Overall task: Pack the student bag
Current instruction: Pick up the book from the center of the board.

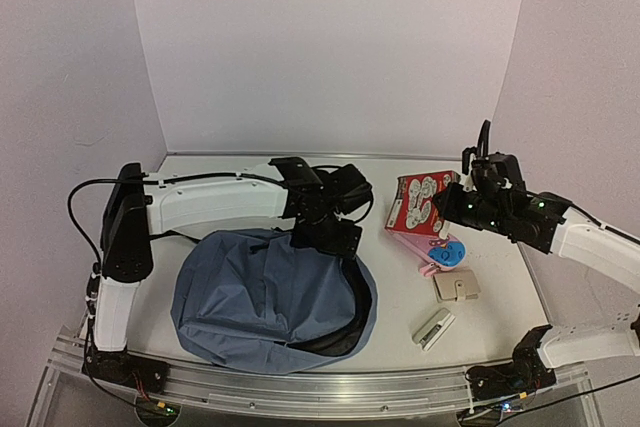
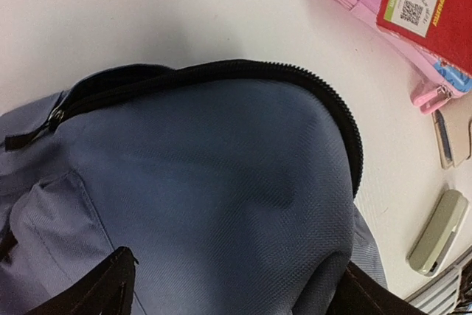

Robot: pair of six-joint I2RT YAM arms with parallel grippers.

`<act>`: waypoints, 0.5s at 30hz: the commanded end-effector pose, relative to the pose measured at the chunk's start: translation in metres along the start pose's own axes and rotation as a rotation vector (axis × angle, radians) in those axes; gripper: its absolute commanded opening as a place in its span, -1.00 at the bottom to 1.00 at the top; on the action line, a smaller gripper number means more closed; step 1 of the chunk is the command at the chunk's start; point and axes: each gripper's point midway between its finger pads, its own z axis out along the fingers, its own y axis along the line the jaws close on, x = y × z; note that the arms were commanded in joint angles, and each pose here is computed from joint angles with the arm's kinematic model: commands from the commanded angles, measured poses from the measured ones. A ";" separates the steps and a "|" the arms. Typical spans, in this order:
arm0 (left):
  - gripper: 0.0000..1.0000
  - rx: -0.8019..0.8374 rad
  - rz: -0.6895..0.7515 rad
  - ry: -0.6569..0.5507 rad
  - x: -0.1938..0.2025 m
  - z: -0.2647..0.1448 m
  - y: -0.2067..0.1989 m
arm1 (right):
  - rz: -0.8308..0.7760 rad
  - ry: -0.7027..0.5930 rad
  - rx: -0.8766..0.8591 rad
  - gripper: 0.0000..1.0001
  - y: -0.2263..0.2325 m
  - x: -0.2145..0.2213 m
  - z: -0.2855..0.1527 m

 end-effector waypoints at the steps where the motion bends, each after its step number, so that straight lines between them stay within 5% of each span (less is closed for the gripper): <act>1: 0.39 -0.004 -0.027 -0.081 -0.013 -0.036 0.014 | 0.031 -0.077 -0.051 -1.00 0.013 -0.022 -0.008; 9: -0.92 0.136 -0.034 -0.085 -0.008 -0.047 0.000 | 0.042 -0.064 -0.088 -1.00 0.022 -0.024 -0.010; 15: -0.99 0.198 -0.075 -0.142 -0.020 -0.087 0.022 | 0.076 -0.030 -0.297 -1.00 0.060 -0.035 -0.042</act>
